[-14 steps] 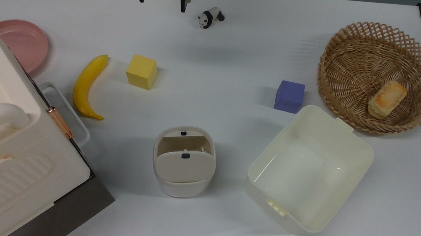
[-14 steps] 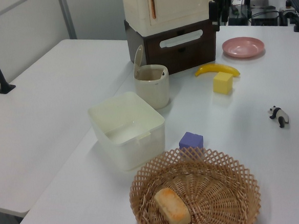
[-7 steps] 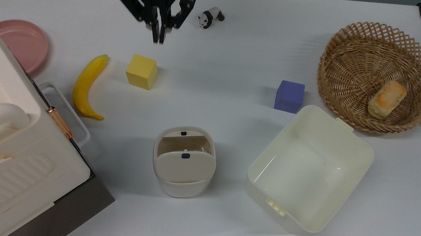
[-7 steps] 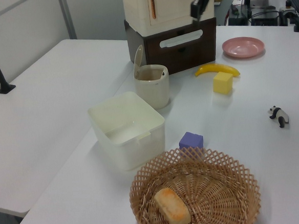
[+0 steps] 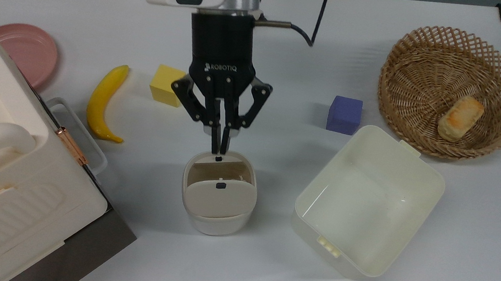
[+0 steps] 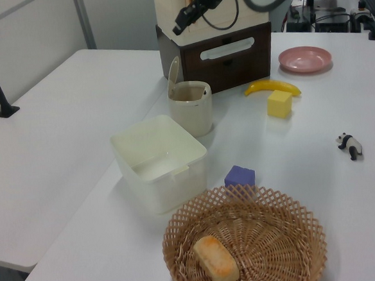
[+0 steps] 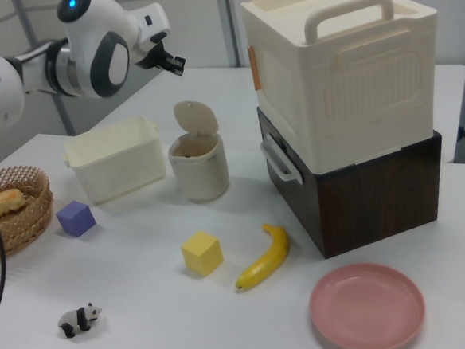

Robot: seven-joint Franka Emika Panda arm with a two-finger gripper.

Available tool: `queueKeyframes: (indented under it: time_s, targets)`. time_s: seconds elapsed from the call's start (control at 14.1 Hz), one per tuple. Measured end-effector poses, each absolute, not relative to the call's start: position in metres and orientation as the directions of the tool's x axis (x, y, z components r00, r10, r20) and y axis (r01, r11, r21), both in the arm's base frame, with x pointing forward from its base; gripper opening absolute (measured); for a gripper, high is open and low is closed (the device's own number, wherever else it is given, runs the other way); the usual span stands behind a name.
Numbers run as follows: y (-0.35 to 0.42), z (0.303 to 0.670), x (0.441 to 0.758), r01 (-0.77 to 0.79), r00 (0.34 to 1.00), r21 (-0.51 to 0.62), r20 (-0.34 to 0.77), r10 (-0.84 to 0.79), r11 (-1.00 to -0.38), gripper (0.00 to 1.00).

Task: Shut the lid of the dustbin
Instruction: 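Lower the gripper over the dustbin behind the raised lid, then push the raised lid down onto the dustbin rim with the gripper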

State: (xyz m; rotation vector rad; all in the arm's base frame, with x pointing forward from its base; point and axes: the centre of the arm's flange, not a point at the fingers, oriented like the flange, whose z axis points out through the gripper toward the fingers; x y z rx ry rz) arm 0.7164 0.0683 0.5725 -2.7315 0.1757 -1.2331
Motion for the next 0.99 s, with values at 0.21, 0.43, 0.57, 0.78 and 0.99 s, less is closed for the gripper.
queueKeyframes:
  time_s: [0.21,0.43,0.57,0.78,0.99]
  targets:
    - [0.074,0.550,0.730,-0.048,0.601,-0.162,0.783,-0.158,-0.986,0.11]
    - [0.077,0.529,0.739,-0.046,0.618,-0.140,0.774,-0.139,-0.989,0.11]
    - [0.078,0.517,0.742,-0.044,0.631,-0.125,0.766,-0.124,-0.991,0.11]
    - [0.077,0.489,0.742,-0.056,0.688,-0.111,0.716,-0.119,-0.992,0.12]
    - [0.072,0.465,0.739,-0.066,0.791,-0.071,0.604,-0.095,-0.995,0.12]
